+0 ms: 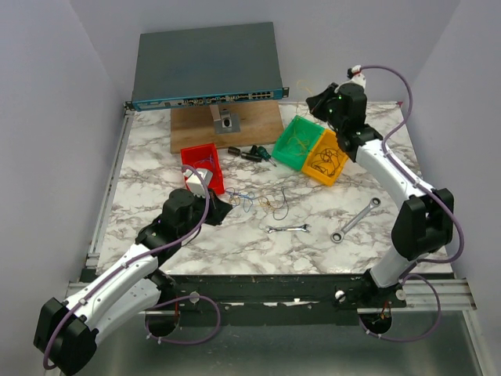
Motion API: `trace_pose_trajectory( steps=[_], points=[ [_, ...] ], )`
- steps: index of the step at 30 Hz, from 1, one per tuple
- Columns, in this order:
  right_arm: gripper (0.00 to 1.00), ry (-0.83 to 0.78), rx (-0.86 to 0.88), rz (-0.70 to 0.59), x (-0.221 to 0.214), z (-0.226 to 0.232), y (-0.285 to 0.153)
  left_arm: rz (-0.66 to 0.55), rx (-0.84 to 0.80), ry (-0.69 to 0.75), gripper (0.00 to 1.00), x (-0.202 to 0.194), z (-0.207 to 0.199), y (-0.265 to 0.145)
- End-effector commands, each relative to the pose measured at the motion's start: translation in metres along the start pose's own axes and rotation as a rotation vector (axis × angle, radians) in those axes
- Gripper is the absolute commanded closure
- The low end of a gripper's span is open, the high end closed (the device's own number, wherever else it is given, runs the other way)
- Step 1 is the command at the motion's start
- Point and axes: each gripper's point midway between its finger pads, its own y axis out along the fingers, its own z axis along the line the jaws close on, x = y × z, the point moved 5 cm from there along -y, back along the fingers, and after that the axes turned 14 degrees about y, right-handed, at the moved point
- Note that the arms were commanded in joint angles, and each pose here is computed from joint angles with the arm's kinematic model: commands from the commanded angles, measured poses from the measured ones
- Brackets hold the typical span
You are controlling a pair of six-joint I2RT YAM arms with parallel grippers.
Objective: Untangle the cables
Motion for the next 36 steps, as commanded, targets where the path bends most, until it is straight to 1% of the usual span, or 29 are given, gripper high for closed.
trace_pose_trajectory(
  steps=[1, 3, 5, 8, 14, 20, 24, 27, 30, 33, 36],
  points=[
    [0.99, 0.066, -0.066, 0.119, -0.047, -0.041, -0.002, -0.031, -0.028, 0.014, 1.0, 0.007, -0.005, -0.001],
    [0.99, 0.074, -0.028, 0.17, -0.058, -0.041, -0.009, -0.027, -0.03, 0.015, 1.0, 0.005, -0.005, -0.001],
    [0.99, 0.033, -0.027, 0.177, -0.06, -0.033, -0.016, -0.024, -0.032, 0.016, 1.0, 0.006, -0.005, 0.0],
    [0.99, -0.046, -0.029, 0.121, -0.048, -0.009, -0.026, -0.021, -0.034, 0.014, 1.0, 0.006, -0.005, 0.001],
    [0.99, -0.057, 0.073, 0.114, -0.015, 0.036, -0.05, -0.035, -0.045, 0.005, 1.0, 0.009, -0.007, 0.003],
    [0.99, -0.068, 0.167, 0.133, -0.003, 0.066, -0.068, -0.032, -0.048, 0.002, 1.0, 0.008, -0.008, 0.003],
    [0.99, -0.08, 0.195, 0.122, 0.007, 0.081, -0.075, -0.033, -0.046, 0.007, 1.0, 0.01, -0.009, 0.002],
    [0.99, -0.07, 0.187, 0.14, 0.001, 0.076, -0.075, -0.035, -0.044, 0.005, 1.0, 0.011, -0.009, 0.002],
    [0.99, -0.044, 0.105, 0.154, -0.016, 0.05, -0.066, -0.035, -0.046, -0.001, 1.0, 0.009, -0.009, 0.003],
    [0.99, -0.034, -0.015, 0.135, -0.033, 0.016, -0.055, -0.03, -0.048, -0.002, 1.0, 0.008, -0.009, 0.003],
    [0.99, -0.034, -0.087, 0.152, -0.052, -0.009, -0.045, -0.022, -0.043, 0.002, 1.0, 0.005, -0.008, 0.003]
  ],
)
